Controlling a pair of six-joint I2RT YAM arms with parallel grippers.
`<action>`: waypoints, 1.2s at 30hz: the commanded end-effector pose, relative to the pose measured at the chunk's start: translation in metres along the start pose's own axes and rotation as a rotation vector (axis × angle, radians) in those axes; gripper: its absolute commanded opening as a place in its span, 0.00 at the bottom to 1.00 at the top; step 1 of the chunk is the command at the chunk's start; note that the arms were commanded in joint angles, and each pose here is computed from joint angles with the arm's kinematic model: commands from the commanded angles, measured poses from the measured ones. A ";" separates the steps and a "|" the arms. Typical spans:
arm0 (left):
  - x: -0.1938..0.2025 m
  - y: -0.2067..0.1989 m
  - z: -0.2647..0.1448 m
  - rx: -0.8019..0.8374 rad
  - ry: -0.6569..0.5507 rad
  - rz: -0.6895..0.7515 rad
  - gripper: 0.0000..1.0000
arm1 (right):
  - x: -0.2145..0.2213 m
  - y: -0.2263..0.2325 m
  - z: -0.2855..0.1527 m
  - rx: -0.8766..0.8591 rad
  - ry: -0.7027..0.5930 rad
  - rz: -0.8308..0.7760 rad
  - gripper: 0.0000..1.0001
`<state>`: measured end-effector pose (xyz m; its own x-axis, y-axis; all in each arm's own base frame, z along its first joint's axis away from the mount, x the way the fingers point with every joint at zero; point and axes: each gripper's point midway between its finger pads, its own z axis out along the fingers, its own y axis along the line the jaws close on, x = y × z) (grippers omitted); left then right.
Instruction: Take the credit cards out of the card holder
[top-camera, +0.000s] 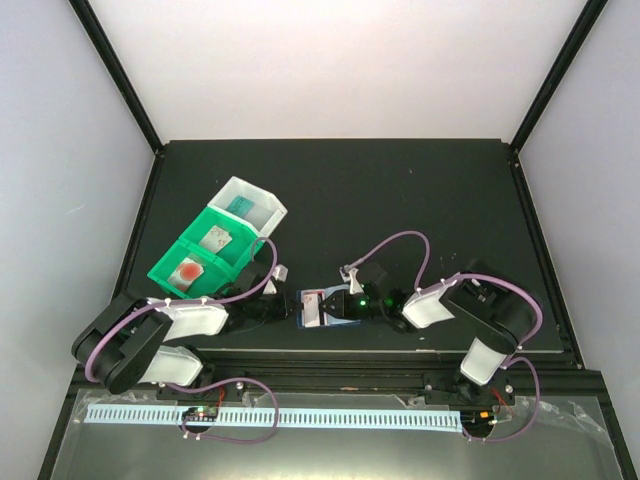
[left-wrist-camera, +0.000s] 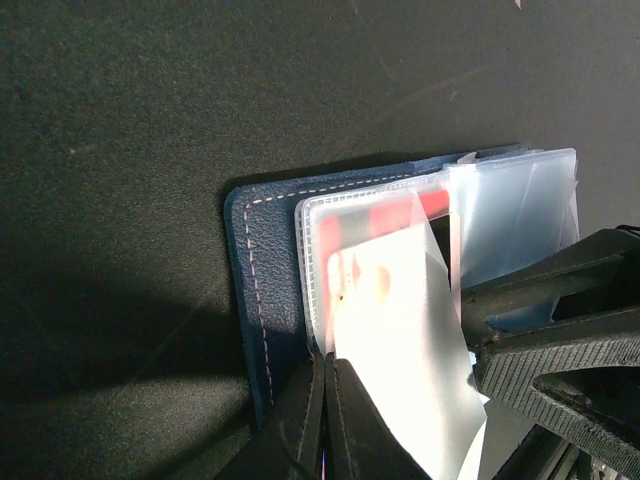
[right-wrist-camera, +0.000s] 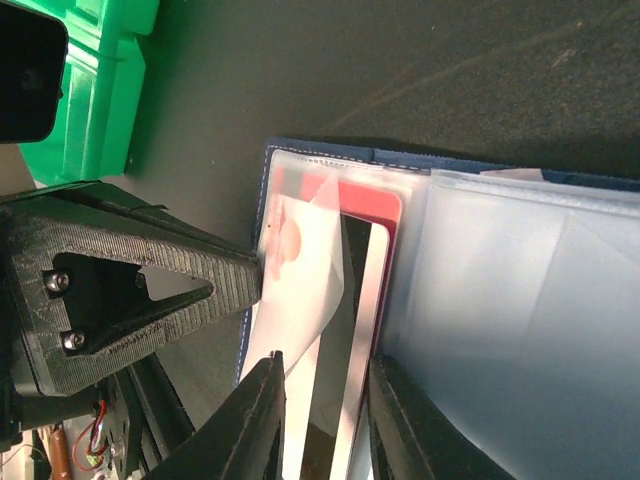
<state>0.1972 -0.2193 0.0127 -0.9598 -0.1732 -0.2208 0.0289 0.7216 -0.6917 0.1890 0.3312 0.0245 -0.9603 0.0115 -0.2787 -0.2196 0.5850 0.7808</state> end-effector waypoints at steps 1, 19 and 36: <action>0.031 0.051 0.001 -0.189 0.091 -0.056 0.02 | 0.002 0.002 0.009 -0.022 0.025 0.004 0.27; 0.029 0.049 -0.001 -0.194 0.081 -0.057 0.02 | -0.002 0.010 0.002 -0.062 -0.002 -0.019 0.01; -0.003 0.002 -0.019 -0.126 -0.016 -0.031 0.02 | -0.003 -0.012 -0.027 -0.038 -0.033 0.016 0.01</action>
<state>0.1949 -0.2139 0.0192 -0.9611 -0.1828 -0.2070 -0.0024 0.7551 -0.6556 0.1868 0.3087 0.0255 -0.9659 0.0393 -0.2559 -0.1935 0.5473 0.8143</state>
